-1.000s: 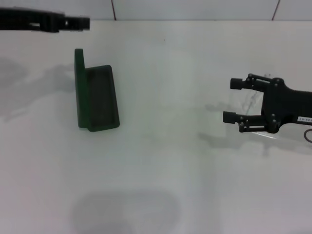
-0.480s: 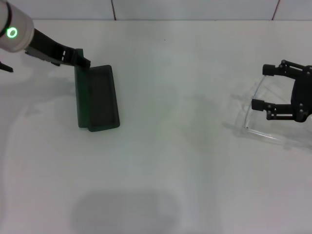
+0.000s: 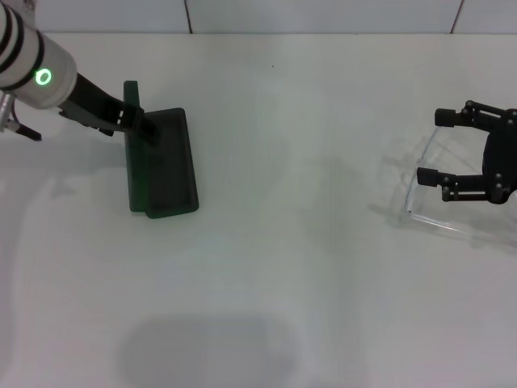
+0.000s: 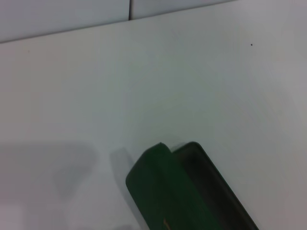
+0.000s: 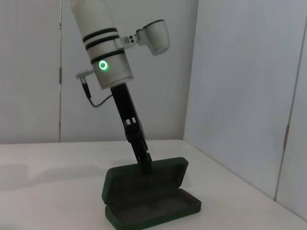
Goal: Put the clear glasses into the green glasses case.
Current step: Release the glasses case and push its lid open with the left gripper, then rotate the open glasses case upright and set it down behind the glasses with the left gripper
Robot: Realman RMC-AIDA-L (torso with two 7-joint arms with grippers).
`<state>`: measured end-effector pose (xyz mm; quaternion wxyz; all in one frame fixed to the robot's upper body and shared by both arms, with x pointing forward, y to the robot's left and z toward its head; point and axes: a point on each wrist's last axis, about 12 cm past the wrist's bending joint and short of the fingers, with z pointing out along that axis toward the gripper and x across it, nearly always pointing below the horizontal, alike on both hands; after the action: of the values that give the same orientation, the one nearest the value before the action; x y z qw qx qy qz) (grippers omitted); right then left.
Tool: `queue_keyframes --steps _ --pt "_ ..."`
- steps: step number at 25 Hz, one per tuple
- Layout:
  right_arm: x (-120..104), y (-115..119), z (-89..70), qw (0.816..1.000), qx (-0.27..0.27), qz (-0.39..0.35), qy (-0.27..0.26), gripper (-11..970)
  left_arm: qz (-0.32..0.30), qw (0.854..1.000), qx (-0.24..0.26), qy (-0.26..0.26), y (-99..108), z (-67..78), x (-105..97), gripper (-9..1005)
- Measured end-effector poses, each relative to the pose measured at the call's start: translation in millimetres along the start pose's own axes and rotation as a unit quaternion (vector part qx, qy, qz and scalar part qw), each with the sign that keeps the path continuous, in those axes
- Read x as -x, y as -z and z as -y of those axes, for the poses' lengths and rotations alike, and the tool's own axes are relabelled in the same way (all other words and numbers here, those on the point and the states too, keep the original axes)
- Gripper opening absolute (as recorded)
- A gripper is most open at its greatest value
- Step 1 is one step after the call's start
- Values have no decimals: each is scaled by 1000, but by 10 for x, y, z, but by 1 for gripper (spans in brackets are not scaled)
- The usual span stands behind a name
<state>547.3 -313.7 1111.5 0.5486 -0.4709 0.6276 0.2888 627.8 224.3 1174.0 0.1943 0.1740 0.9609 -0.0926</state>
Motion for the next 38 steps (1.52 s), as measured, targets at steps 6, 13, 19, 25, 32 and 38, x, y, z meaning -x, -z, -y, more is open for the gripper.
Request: queue_keyframes --steps 6,13,19,25,32,38 --pt "-3 7 -3 1000 -1 0 -1 872 3 1000 2 -5 -73 -24 0 702" --pt "-6 -21 -22 1000 1 3 -3 871 -3 1000 4 -10 -79 -30 -19 693" --pt "-5 -25 -25 1000 1 4 -4 870 -7 1000 2 -25 -91 -22 -41 539" --pt "-4 -21 -41 1000 3 7 -5 868 -17 998 -1 -56 -71 38 -34 237" --pt "-30 34 -55 1000 -8 9 -8 867 17 990 -23 -140 87 272 35 199" --pt "-29 135 -48 999 -27 20 -12 866 63 944 -37 -321 252 623 -92 201"
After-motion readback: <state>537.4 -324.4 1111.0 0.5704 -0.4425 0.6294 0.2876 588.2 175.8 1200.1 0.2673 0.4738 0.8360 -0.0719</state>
